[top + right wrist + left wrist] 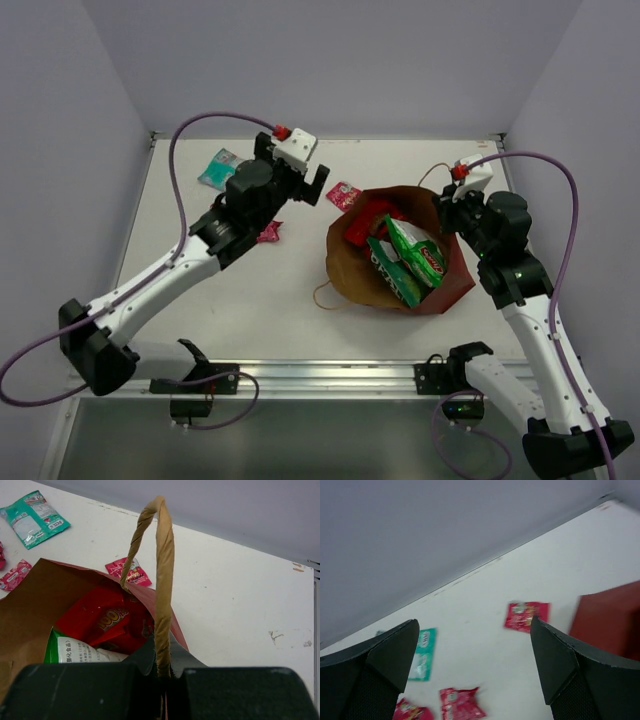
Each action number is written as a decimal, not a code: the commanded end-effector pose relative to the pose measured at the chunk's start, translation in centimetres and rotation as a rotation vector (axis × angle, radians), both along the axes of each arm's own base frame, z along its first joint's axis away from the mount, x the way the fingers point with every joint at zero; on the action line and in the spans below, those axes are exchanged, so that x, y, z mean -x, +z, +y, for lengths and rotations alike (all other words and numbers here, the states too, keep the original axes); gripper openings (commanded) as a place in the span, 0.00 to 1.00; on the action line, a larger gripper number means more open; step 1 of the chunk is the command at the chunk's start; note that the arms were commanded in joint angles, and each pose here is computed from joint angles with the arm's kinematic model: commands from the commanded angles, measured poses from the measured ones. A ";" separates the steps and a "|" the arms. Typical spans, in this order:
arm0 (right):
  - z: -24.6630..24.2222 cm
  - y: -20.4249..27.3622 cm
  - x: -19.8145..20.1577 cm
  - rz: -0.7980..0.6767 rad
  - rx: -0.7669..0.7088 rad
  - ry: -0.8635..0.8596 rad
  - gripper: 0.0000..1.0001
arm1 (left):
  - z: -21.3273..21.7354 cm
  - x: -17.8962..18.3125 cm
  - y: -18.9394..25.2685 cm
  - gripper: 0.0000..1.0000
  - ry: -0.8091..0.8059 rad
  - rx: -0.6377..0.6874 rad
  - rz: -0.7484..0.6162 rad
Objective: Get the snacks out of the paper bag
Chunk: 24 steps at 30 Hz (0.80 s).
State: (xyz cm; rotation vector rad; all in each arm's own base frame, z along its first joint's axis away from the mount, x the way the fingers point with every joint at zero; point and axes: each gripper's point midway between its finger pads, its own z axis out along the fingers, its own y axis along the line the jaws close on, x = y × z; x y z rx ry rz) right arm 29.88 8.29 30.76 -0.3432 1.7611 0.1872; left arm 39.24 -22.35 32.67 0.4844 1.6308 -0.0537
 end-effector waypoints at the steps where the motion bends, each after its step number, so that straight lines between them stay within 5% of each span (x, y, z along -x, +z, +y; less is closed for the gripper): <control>1: 0.3 5.2 -0.3 -0.175 -0.048 0.008 0.02 | -5.5 6.6 -0.6 1.00 -0.248 0.189 0.134; 7: 0.2 5.1 -0.4 -0.160 -0.050 -0.002 0.03 | -14.0 14.2 -1.6 0.99 -0.454 0.335 0.312; 11: 0.2 4.9 -0.5 -0.146 -0.057 -0.011 0.03 | -16.9 14.5 -3.4 1.00 -0.357 0.476 0.422; 17: 0.1 4.7 -0.5 -0.138 -0.059 -0.016 0.03 | -20.5 14.5 -0.3 0.99 -0.358 0.695 0.460; 24: 0.2 4.6 -0.5 -0.135 -0.063 -0.013 0.03 | -22.9 13.7 -0.8 1.00 -0.351 0.739 0.477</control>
